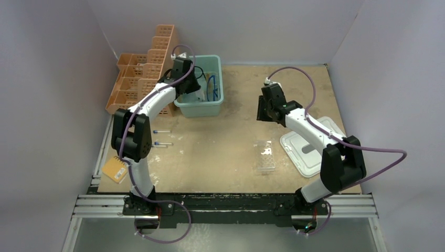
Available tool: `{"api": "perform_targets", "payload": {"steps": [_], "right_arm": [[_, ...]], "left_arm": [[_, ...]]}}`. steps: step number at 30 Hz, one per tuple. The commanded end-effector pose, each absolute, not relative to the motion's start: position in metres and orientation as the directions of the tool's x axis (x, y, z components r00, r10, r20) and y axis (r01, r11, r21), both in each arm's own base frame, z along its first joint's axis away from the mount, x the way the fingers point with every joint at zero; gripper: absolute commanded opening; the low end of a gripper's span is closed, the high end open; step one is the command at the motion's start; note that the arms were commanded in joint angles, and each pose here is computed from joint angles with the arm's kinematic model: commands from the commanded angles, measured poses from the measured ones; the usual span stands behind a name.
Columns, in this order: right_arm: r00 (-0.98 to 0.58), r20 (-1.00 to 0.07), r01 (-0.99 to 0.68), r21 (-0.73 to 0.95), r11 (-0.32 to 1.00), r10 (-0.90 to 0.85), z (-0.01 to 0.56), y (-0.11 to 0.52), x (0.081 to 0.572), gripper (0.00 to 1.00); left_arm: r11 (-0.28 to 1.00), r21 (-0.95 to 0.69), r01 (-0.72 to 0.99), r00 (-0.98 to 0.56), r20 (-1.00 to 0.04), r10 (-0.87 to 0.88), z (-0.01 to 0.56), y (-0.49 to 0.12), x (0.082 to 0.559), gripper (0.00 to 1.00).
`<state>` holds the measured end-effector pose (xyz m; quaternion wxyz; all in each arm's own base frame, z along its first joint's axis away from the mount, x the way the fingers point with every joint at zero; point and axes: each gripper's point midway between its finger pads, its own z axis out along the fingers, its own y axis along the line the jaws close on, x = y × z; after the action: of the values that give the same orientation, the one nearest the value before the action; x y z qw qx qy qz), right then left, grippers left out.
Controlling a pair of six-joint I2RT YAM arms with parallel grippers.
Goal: Organize the chemistry lab equipment
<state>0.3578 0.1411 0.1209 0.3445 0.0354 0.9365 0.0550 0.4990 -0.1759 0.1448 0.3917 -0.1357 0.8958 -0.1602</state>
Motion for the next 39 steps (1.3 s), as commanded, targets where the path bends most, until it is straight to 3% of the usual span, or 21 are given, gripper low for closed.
{"api": "perform_targets", "payload": {"steps": [1,7,17,23,27,30,33,39], "right_arm": [[-0.712,-0.698,0.022,0.097,0.995,0.083,0.138,0.141,0.379,0.38],[-0.704,-0.707,0.029,0.07,0.997,0.07,0.141,0.137,0.384,0.39],[-0.731,-0.655,0.192,0.071,0.979,0.191,0.136,0.091,0.371,0.43],[-0.74,-0.607,0.31,0.075,0.948,0.29,0.123,0.057,0.355,0.47],[-0.752,-0.587,0.295,0.111,0.949,0.302,0.117,0.065,0.351,0.48],[-0.742,-0.6,0.293,0.109,0.95,0.298,0.119,0.064,0.355,0.48],[-0.739,-0.599,0.297,0.121,0.947,0.308,0.115,0.066,0.354,0.5],[-0.77,-0.544,0.352,0.072,0.933,0.333,0.1,0.058,0.342,0.5]], "left_arm": [[0.92,-0.384,-0.076,-0.597,-0.721,-0.351,0.174,-0.178,0.518,0.24],[0.943,-0.316,-0.107,-0.547,-0.773,-0.322,0.207,-0.159,0.517,0.4],[0.902,-0.416,0.117,-0.479,-0.819,-0.316,0.291,-0.193,0.478,0.44],[0.882,-0.389,0.268,-0.471,-0.851,-0.232,0.306,-0.229,0.433,0.46],[0.948,-0.295,0.123,-0.467,-0.86,-0.207,0.292,-0.201,0.409,0.49],[0.976,-0.215,-0.013,-0.547,-0.816,-0.187,0.267,-0.167,0.38,0.62],[0.988,-0.133,-0.081,-0.593,-0.79,-0.155,0.251,-0.136,0.349,0.65],[0.959,-0.128,-0.251,-0.554,-0.794,-0.251,0.231,-0.093,0.309,0.68]]}}
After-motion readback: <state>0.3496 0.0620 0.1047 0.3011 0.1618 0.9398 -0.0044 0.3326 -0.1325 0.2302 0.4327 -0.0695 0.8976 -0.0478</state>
